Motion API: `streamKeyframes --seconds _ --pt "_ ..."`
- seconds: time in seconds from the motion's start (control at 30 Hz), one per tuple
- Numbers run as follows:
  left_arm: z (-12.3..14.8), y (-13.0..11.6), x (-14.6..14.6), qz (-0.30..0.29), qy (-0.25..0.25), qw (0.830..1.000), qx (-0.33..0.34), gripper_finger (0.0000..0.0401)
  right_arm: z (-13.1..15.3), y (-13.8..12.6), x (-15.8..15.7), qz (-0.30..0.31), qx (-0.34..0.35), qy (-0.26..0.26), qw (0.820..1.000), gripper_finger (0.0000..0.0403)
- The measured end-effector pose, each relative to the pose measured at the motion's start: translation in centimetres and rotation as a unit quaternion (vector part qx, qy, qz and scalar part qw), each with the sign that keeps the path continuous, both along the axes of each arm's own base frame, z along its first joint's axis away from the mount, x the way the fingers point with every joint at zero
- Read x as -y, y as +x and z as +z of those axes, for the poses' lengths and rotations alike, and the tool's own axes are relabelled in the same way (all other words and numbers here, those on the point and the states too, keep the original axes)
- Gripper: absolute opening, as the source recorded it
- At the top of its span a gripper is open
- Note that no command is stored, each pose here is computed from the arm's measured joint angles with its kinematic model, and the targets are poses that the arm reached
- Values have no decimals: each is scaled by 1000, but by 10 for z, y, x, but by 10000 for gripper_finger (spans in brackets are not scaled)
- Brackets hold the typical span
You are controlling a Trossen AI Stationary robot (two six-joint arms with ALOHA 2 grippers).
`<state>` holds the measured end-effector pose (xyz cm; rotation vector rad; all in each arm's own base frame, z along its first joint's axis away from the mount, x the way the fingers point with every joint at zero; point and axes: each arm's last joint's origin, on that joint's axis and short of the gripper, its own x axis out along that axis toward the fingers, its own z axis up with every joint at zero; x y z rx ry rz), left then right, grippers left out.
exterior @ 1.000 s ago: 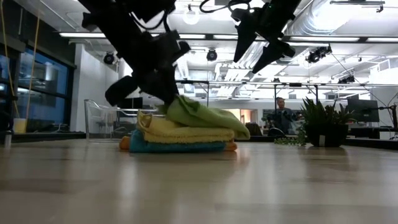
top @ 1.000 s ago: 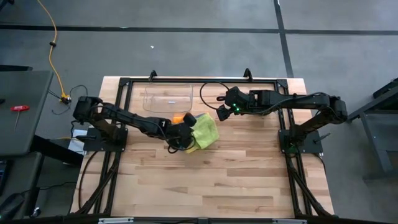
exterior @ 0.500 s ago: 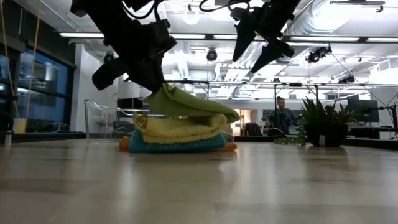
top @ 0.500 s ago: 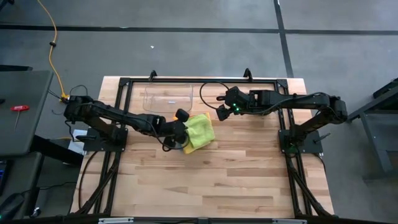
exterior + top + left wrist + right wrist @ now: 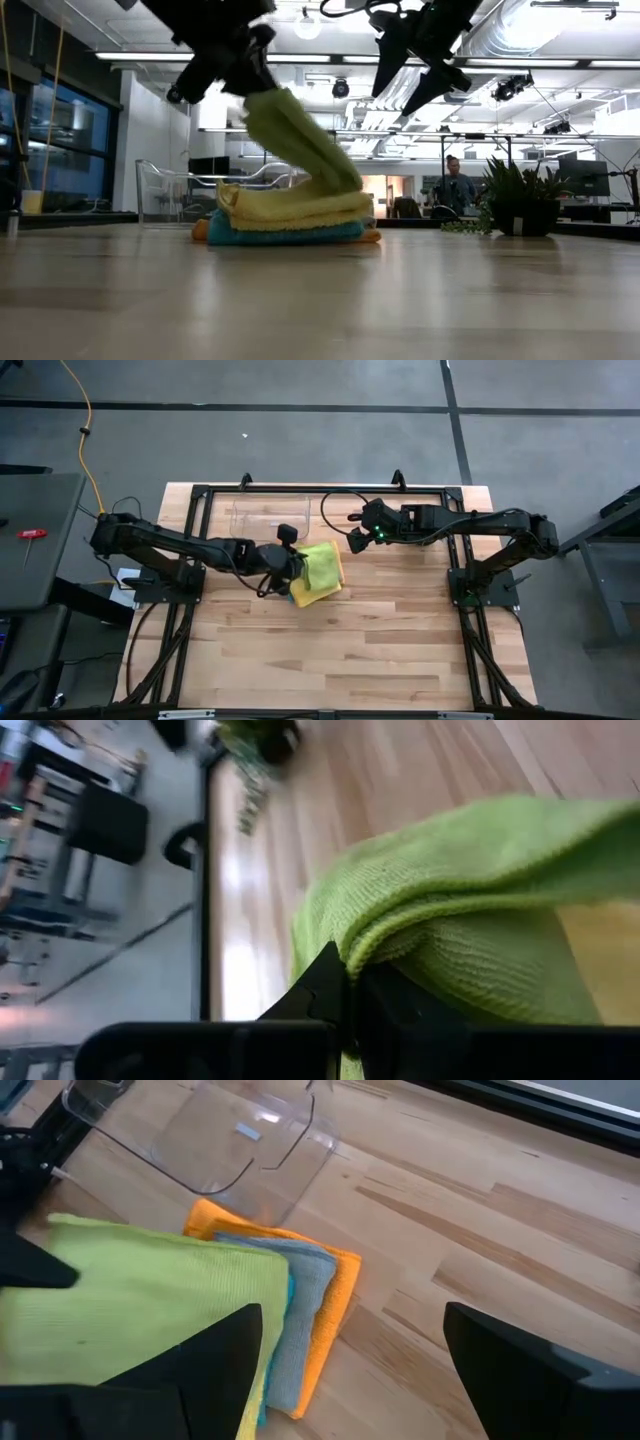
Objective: Fold microfiber towels
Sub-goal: Stack the green towel on the yellow towel, then put the stacked colored towels in the transparent bin
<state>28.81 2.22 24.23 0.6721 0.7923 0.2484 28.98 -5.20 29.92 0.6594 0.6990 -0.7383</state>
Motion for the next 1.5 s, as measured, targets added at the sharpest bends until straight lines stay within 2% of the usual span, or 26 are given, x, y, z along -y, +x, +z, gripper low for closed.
streamKeyframes --seconds 0.17,0.3,0.53,0.77,1.03,1.3,1.5 --pt "-30 -5 1 2 -21 999 -47 0 0 0 0 0 0 0 1000 305" --pt "-61 -9 3 26 -52 995 -86 0 0 0 0 0 2 0 1000 305" --pt "-77 -9 10 21 -55 992 -114 9 1 1 0 -7 11 4 1000 305" --pt "-76 -9 5 25 -48 992 -114 57 1 2 0 -7 14 4 1000 305" --pt "-65 -4 4 31 -28 992 -123 167 1 2 0 -6 15 6 1000 305" --pt "-41 1 9 -3 -112 980 -166 262 1 2 0 -3 13 5 1000 305" --pt "-27 8 10 7 -146 980 -137 282 1 2 0 3 10 0 1000 305"
